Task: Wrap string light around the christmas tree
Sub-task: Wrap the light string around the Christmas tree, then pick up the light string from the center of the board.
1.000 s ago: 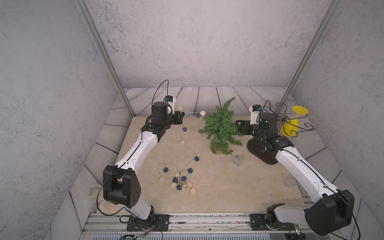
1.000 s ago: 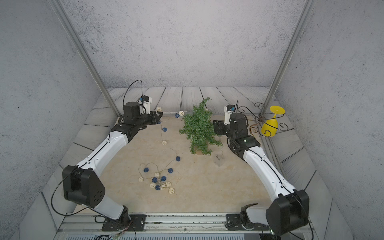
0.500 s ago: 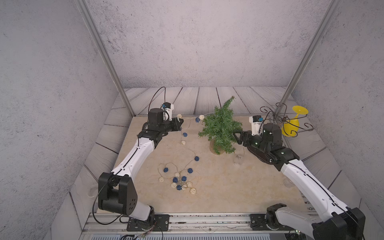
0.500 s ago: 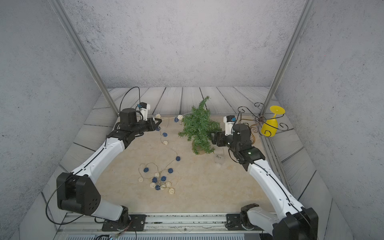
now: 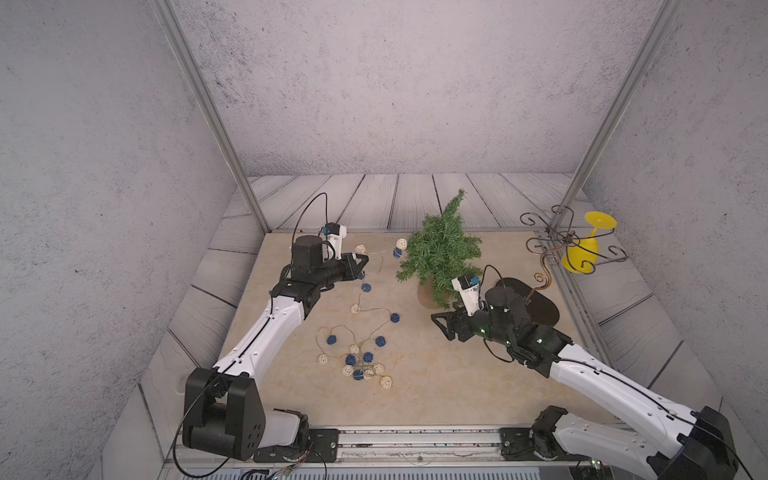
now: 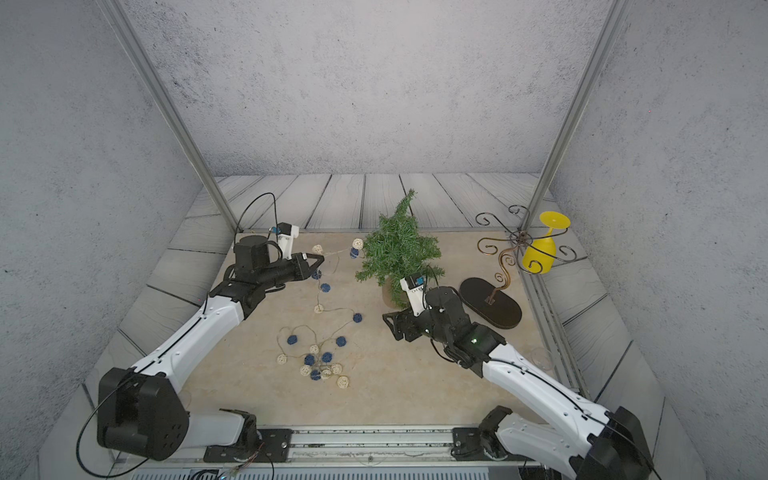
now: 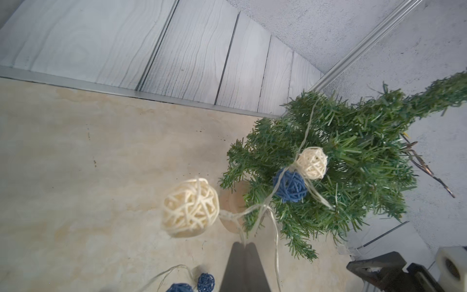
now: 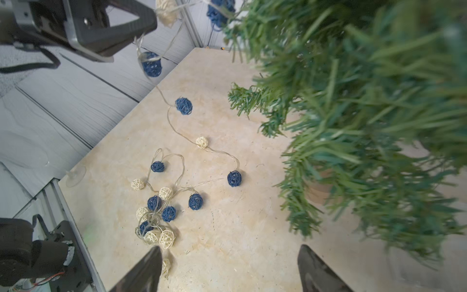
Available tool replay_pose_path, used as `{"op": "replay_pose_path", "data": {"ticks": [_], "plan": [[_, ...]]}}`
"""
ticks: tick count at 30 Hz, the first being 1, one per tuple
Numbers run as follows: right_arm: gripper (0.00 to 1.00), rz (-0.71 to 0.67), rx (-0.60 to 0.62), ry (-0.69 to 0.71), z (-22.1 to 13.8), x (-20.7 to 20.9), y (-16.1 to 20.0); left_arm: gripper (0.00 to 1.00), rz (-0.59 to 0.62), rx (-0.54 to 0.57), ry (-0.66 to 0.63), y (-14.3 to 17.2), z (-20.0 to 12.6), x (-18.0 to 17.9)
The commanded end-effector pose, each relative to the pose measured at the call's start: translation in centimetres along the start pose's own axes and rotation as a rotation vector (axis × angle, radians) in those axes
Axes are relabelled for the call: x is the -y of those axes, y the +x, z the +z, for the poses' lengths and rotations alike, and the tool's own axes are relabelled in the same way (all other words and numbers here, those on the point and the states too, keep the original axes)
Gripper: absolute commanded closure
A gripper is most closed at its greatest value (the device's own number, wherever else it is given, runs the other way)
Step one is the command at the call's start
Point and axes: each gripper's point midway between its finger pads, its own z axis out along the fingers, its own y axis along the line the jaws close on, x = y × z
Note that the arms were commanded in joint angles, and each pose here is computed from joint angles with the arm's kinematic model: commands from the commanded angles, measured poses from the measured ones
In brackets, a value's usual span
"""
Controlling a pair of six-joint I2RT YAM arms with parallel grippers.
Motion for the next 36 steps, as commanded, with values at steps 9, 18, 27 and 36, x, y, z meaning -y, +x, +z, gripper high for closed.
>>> {"op": "replay_pose_path", "data": {"ticks": [9, 18, 27, 36], "plan": [[0.22, -0.125, 0.094, -0.085, 4.7, -5.4, 0.8, 1.00, -0.011, 0.011, 0.096, 1.2, -0.1, 2.0], [0.20, -0.180, 0.166, -0.094, 13.5, -7.7, 1.1, 1.00, -0.037, 0.018, 0.139, 0.7, -0.2, 2.9], [0.26, -0.253, 0.247, -0.044, 22.2, -8.0, 0.3, 1.00, -0.034, 0.029, 0.116, 0.5, -0.8, 3.0], [0.64, -0.194, 0.288, -0.010, 24.8, -6.2, 0.1, 1.00, -0.036, 0.031, 0.124, 0.6, -0.9, 3.2]]}}
